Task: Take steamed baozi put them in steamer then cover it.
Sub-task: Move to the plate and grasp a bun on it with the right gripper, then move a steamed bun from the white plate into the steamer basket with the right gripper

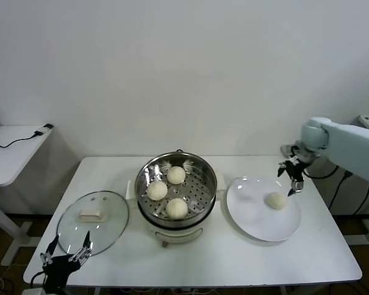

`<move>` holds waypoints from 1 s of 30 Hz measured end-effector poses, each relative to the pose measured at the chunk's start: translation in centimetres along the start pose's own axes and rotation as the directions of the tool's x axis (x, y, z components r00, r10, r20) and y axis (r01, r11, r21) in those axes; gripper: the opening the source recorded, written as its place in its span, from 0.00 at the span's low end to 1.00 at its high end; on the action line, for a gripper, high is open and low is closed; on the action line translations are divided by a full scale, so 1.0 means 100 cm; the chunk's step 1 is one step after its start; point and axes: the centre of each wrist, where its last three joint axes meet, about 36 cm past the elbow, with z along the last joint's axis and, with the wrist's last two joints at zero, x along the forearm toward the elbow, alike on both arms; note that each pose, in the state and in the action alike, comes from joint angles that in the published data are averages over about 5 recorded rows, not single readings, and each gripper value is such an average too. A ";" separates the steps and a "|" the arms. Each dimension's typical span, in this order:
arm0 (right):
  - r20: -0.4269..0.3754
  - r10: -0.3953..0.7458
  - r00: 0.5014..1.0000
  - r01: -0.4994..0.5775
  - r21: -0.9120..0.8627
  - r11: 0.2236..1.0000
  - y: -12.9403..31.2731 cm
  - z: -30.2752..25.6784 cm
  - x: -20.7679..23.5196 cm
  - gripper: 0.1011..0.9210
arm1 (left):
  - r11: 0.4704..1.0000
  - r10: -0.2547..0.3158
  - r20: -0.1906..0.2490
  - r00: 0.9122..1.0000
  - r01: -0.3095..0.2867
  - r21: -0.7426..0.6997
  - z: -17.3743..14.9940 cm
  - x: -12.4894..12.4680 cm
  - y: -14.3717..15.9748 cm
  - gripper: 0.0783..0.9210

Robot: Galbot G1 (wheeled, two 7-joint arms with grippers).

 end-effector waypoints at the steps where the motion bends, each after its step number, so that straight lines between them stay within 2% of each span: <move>1: -0.003 -0.002 1.000 0.002 -0.008 1.000 0.001 0.001 -0.007 0.88 | 1.000 -0.001 -0.001 1.000 0.001 0.000 0.000 0.000 0.000 0.88; 14: -0.015 -0.007 1.000 0.006 -0.072 0.997 0.003 -0.002 -0.071 0.87 | 1.000 -0.005 -0.013 1.000 0.005 -0.002 0.004 0.000 0.001 0.88; 21: -0.005 0.013 1.000 -0.013 -0.091 0.996 0.001 -0.004 -0.080 0.73 | 1.000 -0.006 -0.012 1.000 0.005 -0.004 0.005 0.000 0.001 0.88; 30: 0.002 0.014 1.000 -0.014 -0.100 0.995 0.001 -0.003 -0.070 0.70 | 1.000 -0.006 -0.007 1.000 0.006 -0.009 0.003 0.001 0.000 0.88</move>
